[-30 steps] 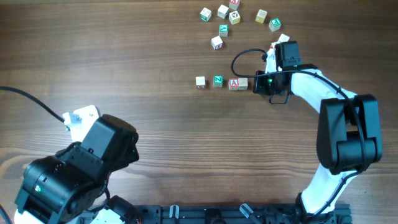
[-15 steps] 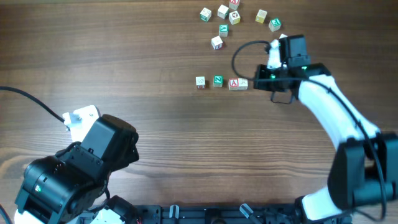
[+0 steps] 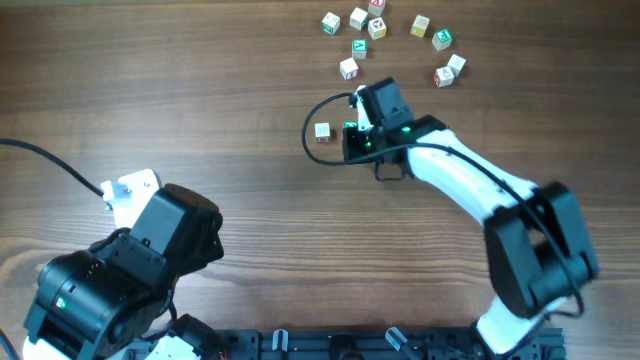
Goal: Form a horizontal line
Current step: 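Move the right gripper left and grasp the white 2 block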
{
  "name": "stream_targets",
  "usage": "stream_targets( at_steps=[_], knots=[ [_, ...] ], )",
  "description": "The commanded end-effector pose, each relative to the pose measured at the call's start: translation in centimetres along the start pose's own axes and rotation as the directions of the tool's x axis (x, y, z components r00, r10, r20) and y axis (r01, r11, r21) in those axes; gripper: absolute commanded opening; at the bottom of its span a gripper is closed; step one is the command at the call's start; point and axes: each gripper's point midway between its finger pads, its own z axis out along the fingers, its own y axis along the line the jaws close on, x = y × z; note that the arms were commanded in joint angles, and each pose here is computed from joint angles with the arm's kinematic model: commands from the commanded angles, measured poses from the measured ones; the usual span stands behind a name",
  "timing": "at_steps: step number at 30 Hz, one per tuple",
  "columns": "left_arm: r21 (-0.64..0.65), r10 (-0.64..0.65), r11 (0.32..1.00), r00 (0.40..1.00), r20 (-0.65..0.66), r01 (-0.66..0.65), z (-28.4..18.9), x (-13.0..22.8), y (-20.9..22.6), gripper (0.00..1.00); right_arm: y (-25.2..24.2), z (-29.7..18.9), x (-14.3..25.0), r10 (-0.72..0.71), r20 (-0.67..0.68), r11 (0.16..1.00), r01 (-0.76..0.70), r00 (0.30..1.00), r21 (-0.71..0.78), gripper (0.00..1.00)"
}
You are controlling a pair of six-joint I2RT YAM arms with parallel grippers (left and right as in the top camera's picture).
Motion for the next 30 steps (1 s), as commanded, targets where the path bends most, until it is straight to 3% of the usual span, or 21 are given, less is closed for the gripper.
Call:
stream_targets(
  at_steps=[1, 16, 21, 30],
  knots=[
    [0.005, -0.005, 1.0, 1.0, 0.003, 0.005, -0.1, 0.0, 0.0, 1.0, 0.6, 1.4, -1.9, -0.001, 0.019, 1.0, 0.001, 1.0, 0.01, 0.05],
    [0.005, -0.005, 1.0, 1.0, 0.003, 0.005, -0.1, 0.0, 0.0, 1.0, 3.4, 6.1, 0.7, -0.098, -0.05, 0.995, 0.098, 0.994, 0.008, 0.05],
    [0.005, -0.005, 1.0, 1.0, 0.003, 0.005, -0.1, 0.0, 0.0, 1.0, 2.0, 6.9, -2.6, -0.105, 0.091, 0.99, 0.095, 0.99, 0.101, 0.05],
    [0.005, -0.005, 1.0, 1.0, 0.003, 0.005, -0.1, 0.0, 0.0, 1.0, 0.6, 5.8, -10.0, -0.05, 0.354, 0.993, 0.008, 0.934, 0.118, 0.05]
  ],
)
